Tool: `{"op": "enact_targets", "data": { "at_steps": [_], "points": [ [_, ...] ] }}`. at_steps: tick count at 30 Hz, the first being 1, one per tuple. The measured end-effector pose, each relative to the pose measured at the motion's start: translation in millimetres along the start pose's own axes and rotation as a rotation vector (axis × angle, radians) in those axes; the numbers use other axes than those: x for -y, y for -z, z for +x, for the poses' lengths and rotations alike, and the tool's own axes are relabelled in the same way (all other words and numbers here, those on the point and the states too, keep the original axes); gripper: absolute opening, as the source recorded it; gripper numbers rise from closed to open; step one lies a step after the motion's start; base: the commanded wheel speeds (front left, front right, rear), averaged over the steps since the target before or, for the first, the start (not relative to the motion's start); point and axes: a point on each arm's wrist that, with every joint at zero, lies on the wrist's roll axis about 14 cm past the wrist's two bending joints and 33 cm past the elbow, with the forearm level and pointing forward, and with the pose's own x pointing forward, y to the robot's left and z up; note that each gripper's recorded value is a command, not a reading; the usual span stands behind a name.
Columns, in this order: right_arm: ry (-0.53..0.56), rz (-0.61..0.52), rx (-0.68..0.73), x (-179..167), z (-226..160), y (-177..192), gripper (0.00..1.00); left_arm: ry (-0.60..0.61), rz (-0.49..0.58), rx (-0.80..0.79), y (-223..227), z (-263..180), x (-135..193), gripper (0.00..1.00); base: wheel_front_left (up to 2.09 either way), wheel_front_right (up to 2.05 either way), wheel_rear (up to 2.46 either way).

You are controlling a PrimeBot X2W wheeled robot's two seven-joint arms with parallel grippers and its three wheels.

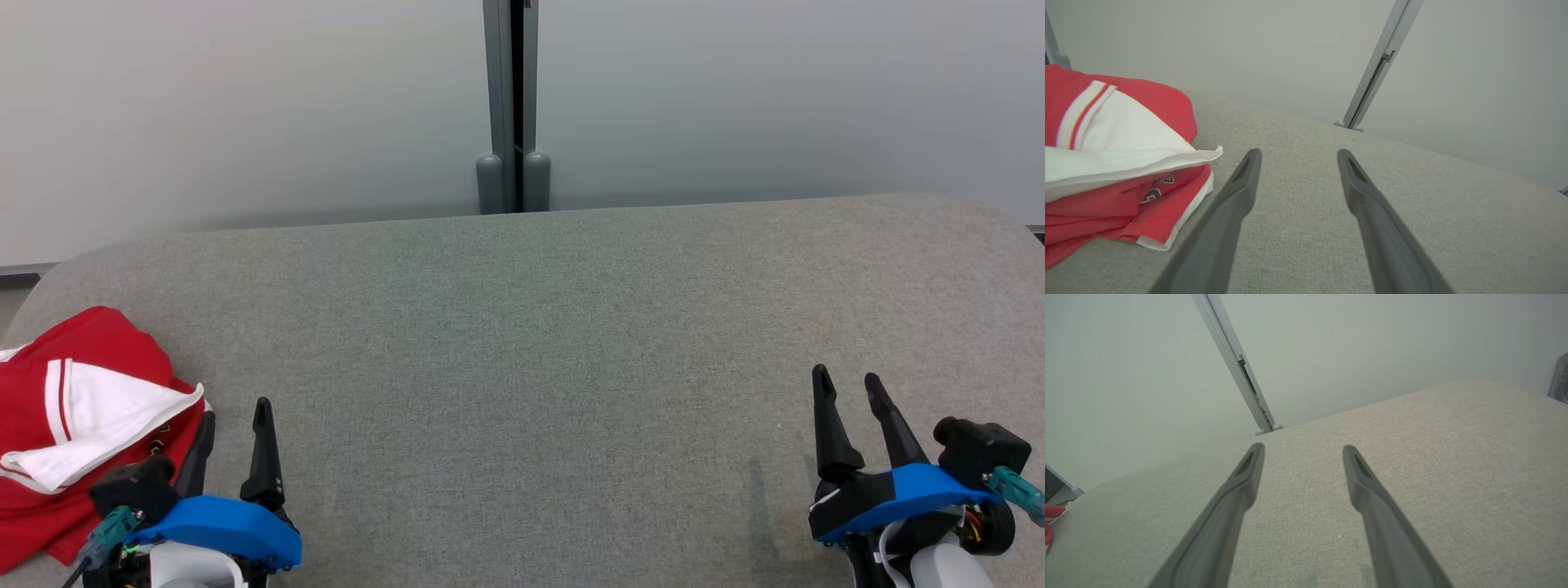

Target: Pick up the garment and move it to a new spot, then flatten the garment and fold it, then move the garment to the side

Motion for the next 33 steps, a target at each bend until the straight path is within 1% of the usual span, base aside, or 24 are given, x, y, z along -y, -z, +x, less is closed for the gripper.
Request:
{"op": "enact_targets", "data": {
  "at_steps": [23,33],
  "points": [
    [-0.017,-0.196,0.015,2.1,-0.1,-1.6,1.0,0.021,0.168,0.004,3.0,0.3,0.2,1.0,0.0,0.0,0.0],
    [-0.015,-0.273,0.019,6.4,-1.0,-2.7,1.0,0.006,0.227,0.008,2.6,-0.8,-7.1,1.0,0.0,0.0,0.0]
  ]
}}
